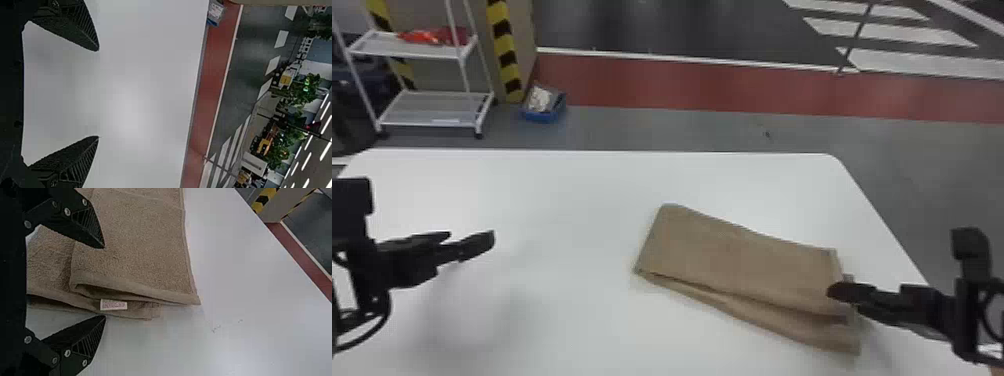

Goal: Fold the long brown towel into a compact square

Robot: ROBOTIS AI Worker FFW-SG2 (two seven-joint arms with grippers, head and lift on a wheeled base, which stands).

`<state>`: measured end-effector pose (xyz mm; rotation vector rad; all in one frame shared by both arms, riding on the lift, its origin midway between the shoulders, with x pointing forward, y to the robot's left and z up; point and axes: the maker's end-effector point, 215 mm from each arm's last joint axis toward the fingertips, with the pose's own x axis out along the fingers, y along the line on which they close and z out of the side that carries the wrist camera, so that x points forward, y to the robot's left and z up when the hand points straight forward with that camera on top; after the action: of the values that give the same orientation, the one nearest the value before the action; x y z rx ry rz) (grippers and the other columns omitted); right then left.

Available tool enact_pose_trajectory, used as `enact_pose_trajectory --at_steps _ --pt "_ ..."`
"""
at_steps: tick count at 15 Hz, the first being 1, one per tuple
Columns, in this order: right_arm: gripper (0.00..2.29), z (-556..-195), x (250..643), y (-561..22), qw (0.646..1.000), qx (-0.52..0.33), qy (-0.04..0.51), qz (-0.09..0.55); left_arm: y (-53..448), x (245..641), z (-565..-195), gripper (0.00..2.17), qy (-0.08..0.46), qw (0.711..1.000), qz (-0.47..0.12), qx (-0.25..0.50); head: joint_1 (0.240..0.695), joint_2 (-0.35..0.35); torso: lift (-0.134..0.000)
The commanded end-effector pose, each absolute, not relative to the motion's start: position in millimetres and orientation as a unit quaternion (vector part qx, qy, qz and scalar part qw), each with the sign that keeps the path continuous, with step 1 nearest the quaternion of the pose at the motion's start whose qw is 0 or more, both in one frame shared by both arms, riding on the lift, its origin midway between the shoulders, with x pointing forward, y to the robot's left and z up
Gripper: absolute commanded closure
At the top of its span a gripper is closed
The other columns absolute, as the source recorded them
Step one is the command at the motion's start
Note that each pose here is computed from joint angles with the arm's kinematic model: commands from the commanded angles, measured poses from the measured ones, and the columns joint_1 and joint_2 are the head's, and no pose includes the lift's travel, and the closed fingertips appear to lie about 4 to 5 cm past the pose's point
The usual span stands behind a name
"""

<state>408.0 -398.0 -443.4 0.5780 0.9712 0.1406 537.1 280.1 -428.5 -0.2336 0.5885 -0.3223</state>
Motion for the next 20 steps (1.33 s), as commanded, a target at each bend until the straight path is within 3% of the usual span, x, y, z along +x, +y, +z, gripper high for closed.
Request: enact_pose_trajectory --at_steps 1,5,16,20 --pt "0.51 -446.5 412.1 -394.9 0.840 0.268 0.467 0.067 281.6 536.7 -429.3 0.09 0.289 0.937 -0.157 -0.115 0.695 -0.140 -0.124" --pt "1.21 -439.0 423.1 -388.6 0.844 0.266 0.460 0.074 282.8 536.5 -429.1 0.09 0.288 0.938 -0.156 -0.115 0.695 -0.129 -0.124" --pt "1.21 -454.8 477.4 -383.2 0.826 0.253 0.501 0.055 285.5 536.2 -428.2 0.09 0.286 0.938 -0.155 -0.116 0.695 -0.113 -0.124" --pt "1.21 -440.0 494.0 -382.0 0.834 0.253 0.487 0.060 287.0 535.3 -429.6 0.09 0.287 0.938 -0.153 -0.117 0.695 -0.105 -0.124"
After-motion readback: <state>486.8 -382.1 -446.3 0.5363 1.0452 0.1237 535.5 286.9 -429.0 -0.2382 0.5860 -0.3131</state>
